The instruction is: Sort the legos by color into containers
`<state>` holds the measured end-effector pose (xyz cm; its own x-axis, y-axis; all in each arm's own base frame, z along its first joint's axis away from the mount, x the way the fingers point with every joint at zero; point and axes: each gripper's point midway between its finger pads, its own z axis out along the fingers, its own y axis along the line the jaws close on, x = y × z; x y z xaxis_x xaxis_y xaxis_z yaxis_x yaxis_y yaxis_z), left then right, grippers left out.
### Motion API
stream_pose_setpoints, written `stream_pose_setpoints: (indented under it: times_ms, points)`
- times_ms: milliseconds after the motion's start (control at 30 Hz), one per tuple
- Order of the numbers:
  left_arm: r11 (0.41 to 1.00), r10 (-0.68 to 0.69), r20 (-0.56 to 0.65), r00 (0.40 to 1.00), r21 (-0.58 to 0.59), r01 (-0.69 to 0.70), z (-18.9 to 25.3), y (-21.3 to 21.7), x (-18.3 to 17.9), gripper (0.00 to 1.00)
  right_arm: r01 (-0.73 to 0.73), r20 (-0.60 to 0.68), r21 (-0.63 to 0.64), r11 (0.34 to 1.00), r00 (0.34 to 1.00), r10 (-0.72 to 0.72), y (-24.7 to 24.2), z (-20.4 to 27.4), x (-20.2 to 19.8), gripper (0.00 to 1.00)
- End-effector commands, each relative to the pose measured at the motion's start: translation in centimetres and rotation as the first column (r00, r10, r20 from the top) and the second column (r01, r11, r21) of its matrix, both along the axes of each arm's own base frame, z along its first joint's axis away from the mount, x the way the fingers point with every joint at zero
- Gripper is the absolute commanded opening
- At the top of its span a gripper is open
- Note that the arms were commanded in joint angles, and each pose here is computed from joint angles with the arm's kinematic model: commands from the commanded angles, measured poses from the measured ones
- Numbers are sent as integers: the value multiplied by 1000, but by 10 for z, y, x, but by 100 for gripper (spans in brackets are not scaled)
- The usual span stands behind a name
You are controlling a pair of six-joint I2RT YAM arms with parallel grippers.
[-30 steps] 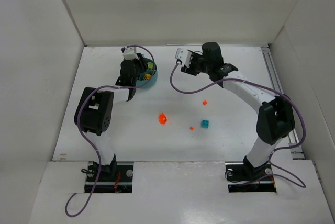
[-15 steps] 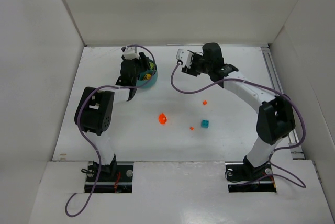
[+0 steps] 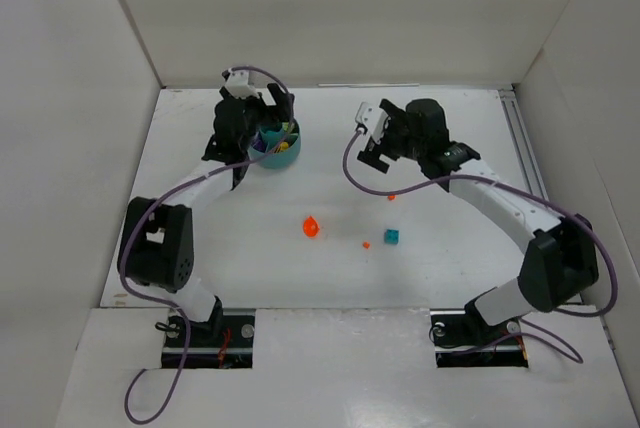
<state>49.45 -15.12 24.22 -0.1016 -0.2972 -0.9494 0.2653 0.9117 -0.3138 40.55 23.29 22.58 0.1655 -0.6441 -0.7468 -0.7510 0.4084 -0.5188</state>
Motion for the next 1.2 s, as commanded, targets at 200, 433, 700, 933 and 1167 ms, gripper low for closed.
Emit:
stream_pose_setpoints:
  times_ms: [200, 433, 700, 933, 1167]
  points:
    - [969, -196, -229, 954, -194, 153, 39, -27, -108, 100, 473, -424, -123, 872, 770, -477, -59, -105, -103, 100]
    - [959, -199, -270, 942, -253, 130, 10, -44, -187, 100, 664, -539, -114, 739, 583, -608, -61, -151, -151, 100]
    - [965, -217, -380, 899, -221, 140, -31, -50, -217, 100, 731, -578, -120, 671, 498, -646, -46, -177, -167, 81]
    - [967, -208, -380, 901, -218, 132, -35, -45, -222, 100, 800, -607, -99, 591, 422, -673, -49, -194, -170, 66]
    - [971, -196, -385, 902, -203, 124, -40, -42, -222, 100, 819, -605, -83, 568, 411, -681, -54, -197, -171, 53]
